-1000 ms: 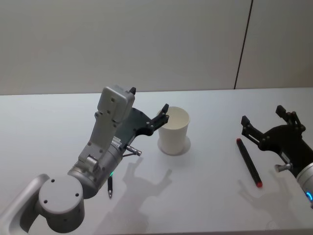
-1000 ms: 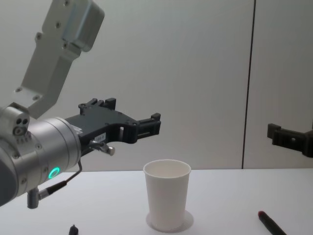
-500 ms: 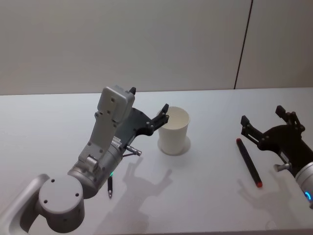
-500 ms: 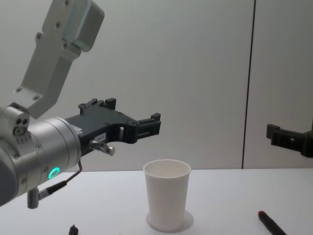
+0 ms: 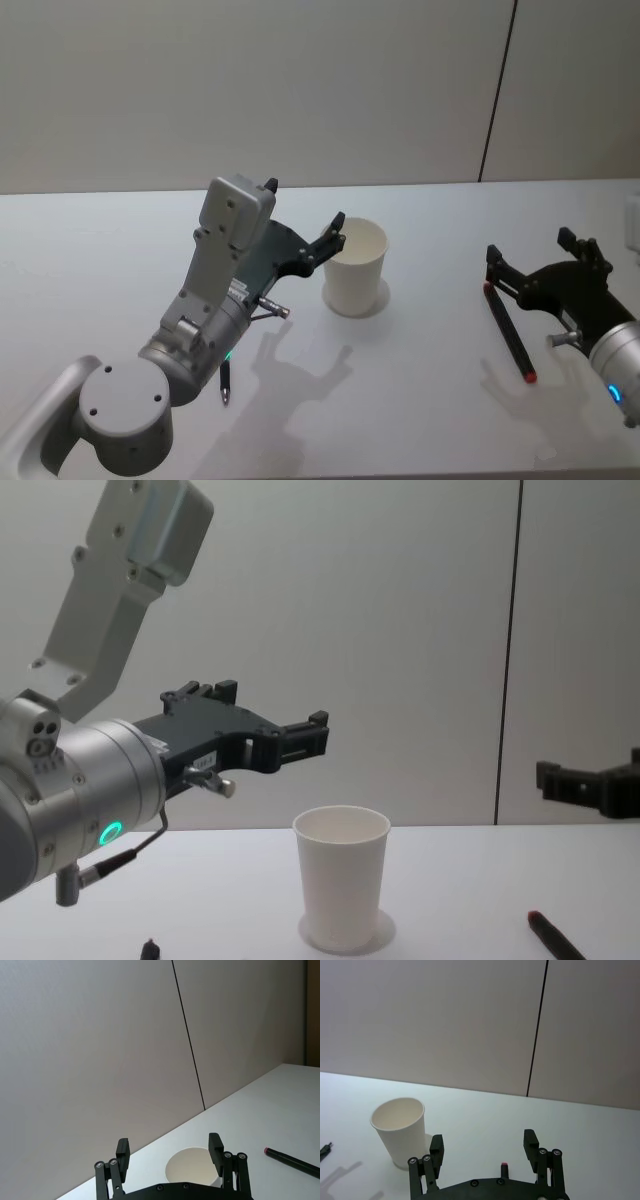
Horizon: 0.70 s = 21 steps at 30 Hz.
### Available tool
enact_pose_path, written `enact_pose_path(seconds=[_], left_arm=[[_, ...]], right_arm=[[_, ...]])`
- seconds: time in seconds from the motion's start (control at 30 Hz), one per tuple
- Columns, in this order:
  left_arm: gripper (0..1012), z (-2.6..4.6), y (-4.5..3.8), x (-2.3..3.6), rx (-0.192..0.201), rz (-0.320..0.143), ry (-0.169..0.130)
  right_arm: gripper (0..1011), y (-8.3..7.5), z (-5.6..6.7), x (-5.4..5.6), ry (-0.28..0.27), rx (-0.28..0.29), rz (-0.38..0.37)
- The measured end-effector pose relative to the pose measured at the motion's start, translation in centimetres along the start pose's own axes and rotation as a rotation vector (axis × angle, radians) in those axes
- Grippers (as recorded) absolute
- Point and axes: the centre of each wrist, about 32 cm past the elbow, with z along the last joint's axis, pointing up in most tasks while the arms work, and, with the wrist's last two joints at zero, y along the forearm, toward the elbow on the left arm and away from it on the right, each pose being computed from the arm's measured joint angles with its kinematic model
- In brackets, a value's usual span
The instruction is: Place the pen into the pen holder.
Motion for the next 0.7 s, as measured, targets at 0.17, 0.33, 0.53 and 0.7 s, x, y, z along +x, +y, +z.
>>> enact_pose_path(seconds=[0.17, 0.33, 0.53, 0.7], left_arm=[[1000, 0.0, 0.0, 0.0, 0.0, 0.0, 0.0], [1000, 0.0, 0.0, 0.0, 0.0, 0.0, 0.0], [1000, 0.0, 0.0, 0.0, 0.0, 0.0, 0.0], [1000, 0.0, 0.0, 0.0, 0.0, 0.0, 0.0]], right_arm=[[1001, 0.7, 0.5, -0.3, -0.016, -0.067, -0.017], [1001, 1.7, 1.1, -0.4, -0.033, -0.132, -0.031], [1001, 2.8, 1.7, -0.4, -0.048, -0.189, -0.042], [1001, 3.8, 2.2, -0.4, -0.057, -0.239, -0.049]])
